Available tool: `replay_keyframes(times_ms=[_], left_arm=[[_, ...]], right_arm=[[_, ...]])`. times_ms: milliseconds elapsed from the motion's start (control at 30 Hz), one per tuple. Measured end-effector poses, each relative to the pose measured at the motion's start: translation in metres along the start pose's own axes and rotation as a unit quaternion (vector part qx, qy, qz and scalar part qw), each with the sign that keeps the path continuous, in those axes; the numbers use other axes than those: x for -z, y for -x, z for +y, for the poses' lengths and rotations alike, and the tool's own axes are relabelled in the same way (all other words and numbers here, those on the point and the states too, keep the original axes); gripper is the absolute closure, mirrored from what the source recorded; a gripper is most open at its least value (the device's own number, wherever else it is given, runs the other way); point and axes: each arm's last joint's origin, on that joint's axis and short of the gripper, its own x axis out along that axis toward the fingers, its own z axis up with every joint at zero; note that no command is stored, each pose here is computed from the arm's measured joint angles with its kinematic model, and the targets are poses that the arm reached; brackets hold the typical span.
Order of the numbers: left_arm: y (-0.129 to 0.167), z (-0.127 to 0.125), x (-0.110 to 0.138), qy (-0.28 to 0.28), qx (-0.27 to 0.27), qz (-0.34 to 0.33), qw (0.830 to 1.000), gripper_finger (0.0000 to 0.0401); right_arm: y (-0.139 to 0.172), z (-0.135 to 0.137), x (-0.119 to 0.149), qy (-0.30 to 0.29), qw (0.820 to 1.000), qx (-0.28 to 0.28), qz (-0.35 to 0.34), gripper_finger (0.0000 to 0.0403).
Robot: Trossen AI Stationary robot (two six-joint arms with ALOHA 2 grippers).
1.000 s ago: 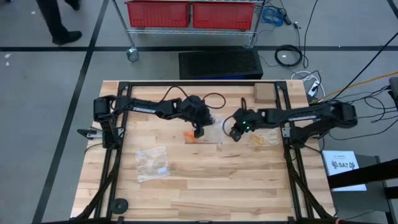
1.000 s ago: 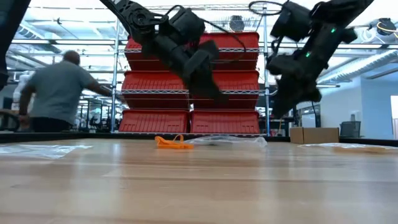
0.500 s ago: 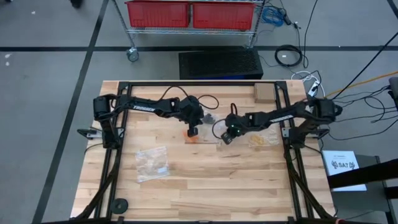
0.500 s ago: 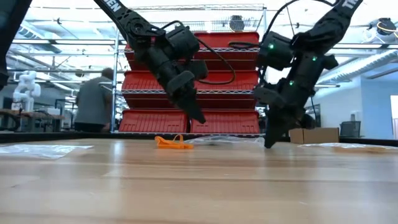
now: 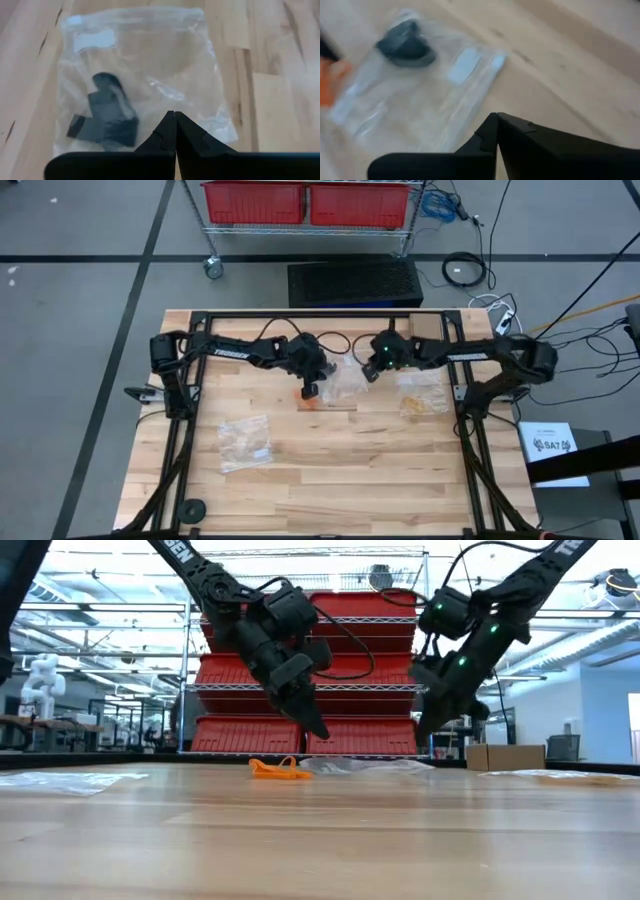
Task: Sort rubber bands
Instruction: Close the transparent zip bag containing the black rubber bands
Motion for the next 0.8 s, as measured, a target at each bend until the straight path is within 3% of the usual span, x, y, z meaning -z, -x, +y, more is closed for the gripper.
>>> replay_keyframes(times_ms=[67, 167, 300, 500, 600, 800], left_arm=[[0.0, 0.003, 0.002, 0.01, 0.0, -0.009, 1.0, 0.04], [0.002, 0.009, 0.003, 0.022, 0.042, -0.059, 0.997, 0.04], [0.013, 0.016, 0.001, 0.021, 0.102, -0.117, 0.988, 0.0401], [0.036, 0.023, 0.003, 0.012, 0.14, -0.158, 0.977, 0.0401], [0.045, 0.03, 0.007, 0.017, 0.133, -0.166, 0.977, 0.0401], [0.052, 0.041, 0.021, 0.041, 0.126, -0.193, 0.972, 0.0401]], right_arm=[[0.007, 0.0, 0.0, -0.014, 1.0, -0.025, 0.01, 0.0403], [0.006, 0.006, 0.001, -0.03, 0.997, -0.064, 0.024, 0.04], [-0.006, 0.019, 0.003, -0.035, 0.996, -0.087, 0.013, 0.036], [-0.02, 0.016, 0.008, -0.091, 0.996, -0.004, -0.007, 0.0247], [-0.026, 0.014, 0.007, -0.108, 0.994, 0.005, -0.02, 0.0196], [-0.048, 0.018, 0.01, -0.12, 0.992, -0.026, -0.02, 0.017]])
